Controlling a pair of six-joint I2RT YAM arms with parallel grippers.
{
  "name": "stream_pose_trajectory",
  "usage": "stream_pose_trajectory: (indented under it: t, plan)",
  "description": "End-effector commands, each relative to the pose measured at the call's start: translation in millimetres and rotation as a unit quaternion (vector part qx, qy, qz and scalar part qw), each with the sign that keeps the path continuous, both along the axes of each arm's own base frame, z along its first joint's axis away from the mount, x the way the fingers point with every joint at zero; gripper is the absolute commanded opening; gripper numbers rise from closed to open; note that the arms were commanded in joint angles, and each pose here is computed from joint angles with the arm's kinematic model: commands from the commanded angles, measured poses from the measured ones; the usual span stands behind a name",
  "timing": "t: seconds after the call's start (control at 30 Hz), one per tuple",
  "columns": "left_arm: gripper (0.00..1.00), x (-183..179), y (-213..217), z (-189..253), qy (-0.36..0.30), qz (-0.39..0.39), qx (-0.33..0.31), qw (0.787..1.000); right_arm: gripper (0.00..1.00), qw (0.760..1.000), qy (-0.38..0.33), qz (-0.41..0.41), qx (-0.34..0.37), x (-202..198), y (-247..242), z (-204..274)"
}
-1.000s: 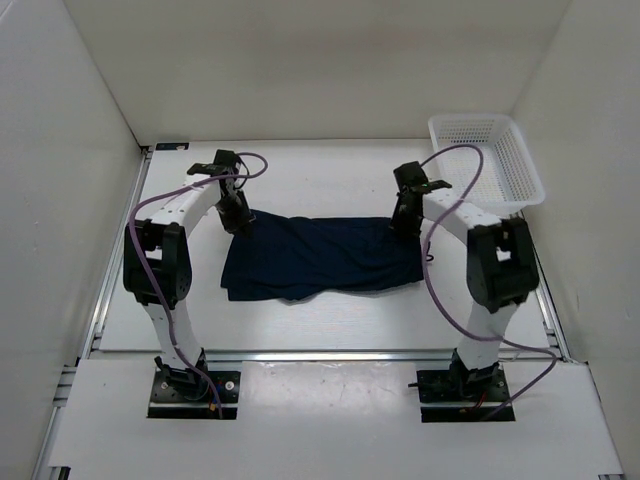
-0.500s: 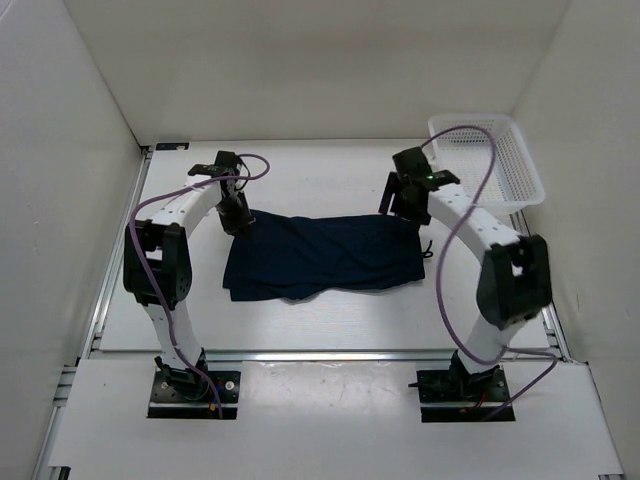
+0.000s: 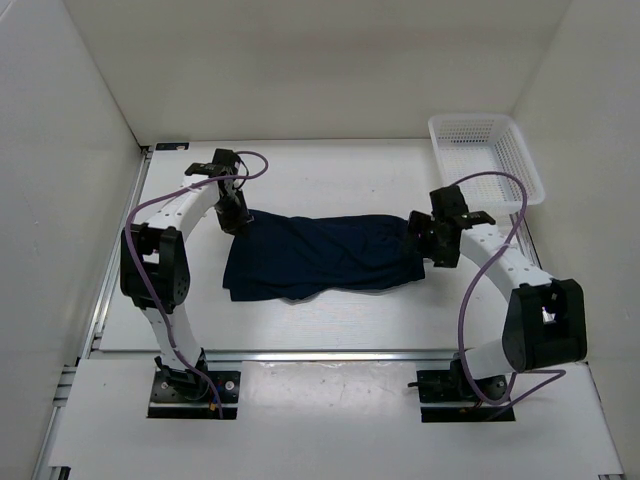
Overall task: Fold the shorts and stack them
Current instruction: Fold the shorts
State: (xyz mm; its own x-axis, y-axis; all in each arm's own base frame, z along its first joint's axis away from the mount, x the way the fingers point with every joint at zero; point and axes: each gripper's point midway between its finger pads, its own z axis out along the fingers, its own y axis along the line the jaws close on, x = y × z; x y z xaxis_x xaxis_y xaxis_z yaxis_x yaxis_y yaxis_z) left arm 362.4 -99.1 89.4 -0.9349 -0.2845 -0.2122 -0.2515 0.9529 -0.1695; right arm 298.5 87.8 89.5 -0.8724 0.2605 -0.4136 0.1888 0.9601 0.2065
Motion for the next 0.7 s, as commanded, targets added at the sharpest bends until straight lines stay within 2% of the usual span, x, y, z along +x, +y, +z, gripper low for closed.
stream_pose_trajectory:
  t: [0.0,0.13,0.2,0.43,0.47,0.5,0.6,0.63,0.67]
  plan:
    - [0.11,6.4,-0.3,11.8,-0.027,-0.006,0.003,1.0,0.96,1.0,-0.01,0.018,0.022,5.0,3.1,-5.0]
    - [0.11,2.0,10.4,-3.7,-0.01,0.001,0.033,0.999,0.95,0.999,0.017,0.018,0.042,3.2,4.6,-29.5]
    - [0.11,-3.5,31.8,-19.0,0.009,0.029,0.053,0.998,0.91,0.998,0.034,0.019,0.043,3.9,6.3,-46.4]
    - [0.11,-6.5,60.3,-34.0,0.024,0.075,0.009,0.997,0.73,0.997,0.06,0.013,0.05,3.8,9.8,-74.0]
    - [0.11,-3.9,53.9,-32.7,0.02,0.07,-0.009,0.997,0.69,0.997,0.059,0.003,0.045,4.8,7.2,-74.6]
    - [0.11,-6.9,55.9,-37.6,0.03,0.075,-0.017,0.997,0.58,0.998,0.058,0.001,0.04,5.3,5.4,-75.0]
    - [0.11,-3.7,53.7,-51.8,0.04,0.088,-0.057,0.994,0.37,0.998,0.056,-0.009,0.032,9.2,2.8,-75.4]
    - [0.11,-5.4,56.2,-60.4,0.054,0.094,-0.064,0.992,0.22,0.998,0.061,-0.009,0.031,6.7,2.3,-76.0]
    - [0.11,-7.4,52.4,-65.2,0.059,0.091,-0.074,0.991,0.16,0.998,0.061,-0.009,0.031,6.7,2.3,-76.0]
